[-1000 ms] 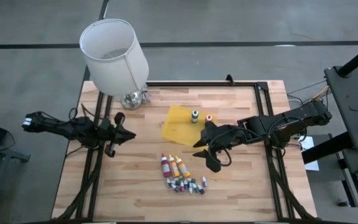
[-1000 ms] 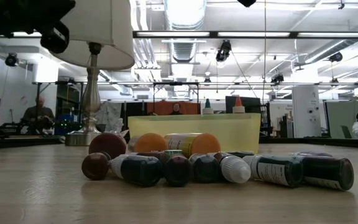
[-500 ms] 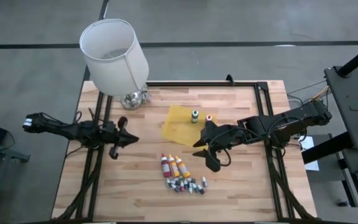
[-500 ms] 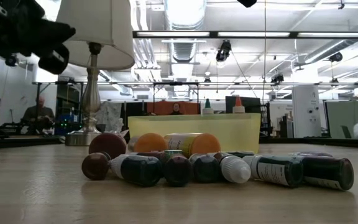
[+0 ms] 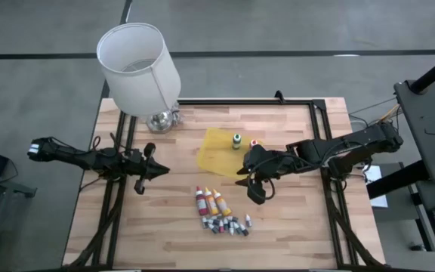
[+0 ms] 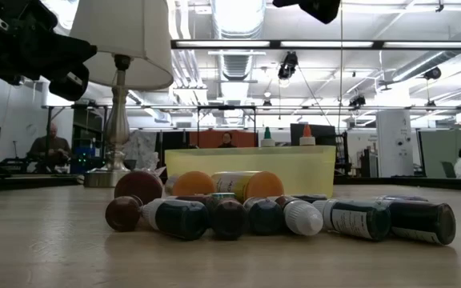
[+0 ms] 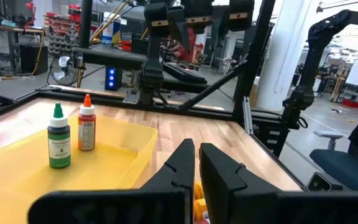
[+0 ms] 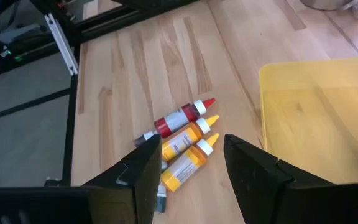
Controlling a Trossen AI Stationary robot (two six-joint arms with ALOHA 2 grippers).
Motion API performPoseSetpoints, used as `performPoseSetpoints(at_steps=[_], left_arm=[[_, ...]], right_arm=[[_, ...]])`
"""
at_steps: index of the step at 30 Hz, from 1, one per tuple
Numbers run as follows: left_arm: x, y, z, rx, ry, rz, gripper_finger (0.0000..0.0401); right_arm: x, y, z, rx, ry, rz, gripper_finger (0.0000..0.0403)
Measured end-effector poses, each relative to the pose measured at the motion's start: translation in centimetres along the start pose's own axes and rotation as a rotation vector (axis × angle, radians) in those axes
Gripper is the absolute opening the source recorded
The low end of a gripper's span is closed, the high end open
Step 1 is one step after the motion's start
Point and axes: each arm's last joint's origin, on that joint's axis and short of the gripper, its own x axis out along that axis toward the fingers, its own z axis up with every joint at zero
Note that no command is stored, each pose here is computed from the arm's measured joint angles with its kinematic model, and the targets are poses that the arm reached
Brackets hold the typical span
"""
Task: Pick & Place food coloring
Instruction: Put the large yellow food coloring bottle into the yellow bin
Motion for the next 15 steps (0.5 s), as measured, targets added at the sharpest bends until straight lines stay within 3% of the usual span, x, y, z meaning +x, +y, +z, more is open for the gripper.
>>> performPoseSetpoints(at_steps=[6, 15], left_arm=[[0.0, 0.0, 0.0, -0.008, 0.002, 0.0, 0.0], [0.0, 0.0, -0.1, -0.008, 0.007, 0.001, 0.0]], right_arm=[[2.9, 0.1, -1.0, -0.082, 0.112, 0.015, 0.0164], [7.3, 0.4, -1.9, 0.096, 0.229, -0.022, 0.0164]])
